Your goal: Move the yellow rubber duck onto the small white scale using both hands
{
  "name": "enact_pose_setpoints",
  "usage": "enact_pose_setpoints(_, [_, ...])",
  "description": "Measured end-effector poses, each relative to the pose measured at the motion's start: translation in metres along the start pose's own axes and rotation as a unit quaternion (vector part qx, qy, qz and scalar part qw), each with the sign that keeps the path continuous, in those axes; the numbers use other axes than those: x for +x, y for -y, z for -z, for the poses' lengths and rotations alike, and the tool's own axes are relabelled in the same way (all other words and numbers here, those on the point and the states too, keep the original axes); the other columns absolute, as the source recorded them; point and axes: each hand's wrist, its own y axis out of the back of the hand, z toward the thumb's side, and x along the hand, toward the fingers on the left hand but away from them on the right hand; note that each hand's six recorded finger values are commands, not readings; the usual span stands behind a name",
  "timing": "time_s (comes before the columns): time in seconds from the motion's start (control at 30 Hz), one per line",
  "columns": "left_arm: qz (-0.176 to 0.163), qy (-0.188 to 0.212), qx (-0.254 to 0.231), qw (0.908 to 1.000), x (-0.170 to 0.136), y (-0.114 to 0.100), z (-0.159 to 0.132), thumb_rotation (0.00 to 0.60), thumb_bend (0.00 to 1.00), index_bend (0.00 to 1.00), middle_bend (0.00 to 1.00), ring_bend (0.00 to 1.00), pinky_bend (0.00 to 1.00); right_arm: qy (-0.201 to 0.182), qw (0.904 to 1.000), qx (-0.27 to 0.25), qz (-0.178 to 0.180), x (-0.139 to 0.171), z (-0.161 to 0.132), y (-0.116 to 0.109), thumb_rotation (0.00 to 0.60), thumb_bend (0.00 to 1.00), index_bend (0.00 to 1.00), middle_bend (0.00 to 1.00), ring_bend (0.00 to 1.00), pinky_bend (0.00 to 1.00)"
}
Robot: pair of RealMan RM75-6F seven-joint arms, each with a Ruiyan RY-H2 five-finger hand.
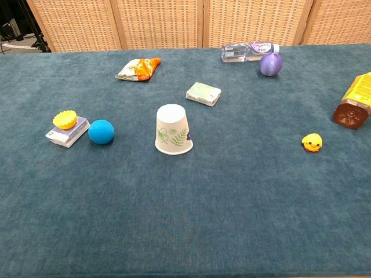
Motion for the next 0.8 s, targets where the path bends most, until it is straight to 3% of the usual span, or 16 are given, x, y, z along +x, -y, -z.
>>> enact_pose_setpoints(0.2, [0.005, -0.002, -0.006, 1.0000, 0.001, 0.000, 0.001, 0.600, 0.00, 0.00, 0.00, 0.00, 0.00, -0.005, 0.9999, -0.003, -0.012, 0.000, -0.002, 0.003, 0.600, 0.00, 0.05, 0.00, 0.00, 0.00])
enact_pose_setpoints(0.43, [0.011, 0.000, -0.005, 0.9999, 0.004, 0.001, 0.001, 0.600, 0.00, 0.00, 0.00, 0.00, 0.00, -0.038, 0.9984, -0.035, -0.023, -0.006, -0.012, 0.009, 0.600, 0.00, 0.16, 0.00, 0.00, 0.00])
enact_pose_setpoints(0.63, [0.015, 0.002, 0.000, 0.9999, 0.008, 0.005, -0.003, 0.600, 0.00, 0.00, 0.00, 0.00, 0.00, -0.086, 0.9935, -0.050, -0.054, -0.031, -0.035, 0.028, 0.600, 0.19, 0.29, 0.00, 0.00, 0.00])
enact_pose_setpoints(0.8, [0.016, 0.001, 0.000, 0.9999, 0.009, 0.006, -0.003, 0.600, 0.00, 0.00, 0.00, 0.00, 0.00, -0.128, 0.9879, -0.041, -0.078, -0.057, -0.065, 0.047, 0.600, 0.26, 0.30, 0.00, 0.00, 0.00])
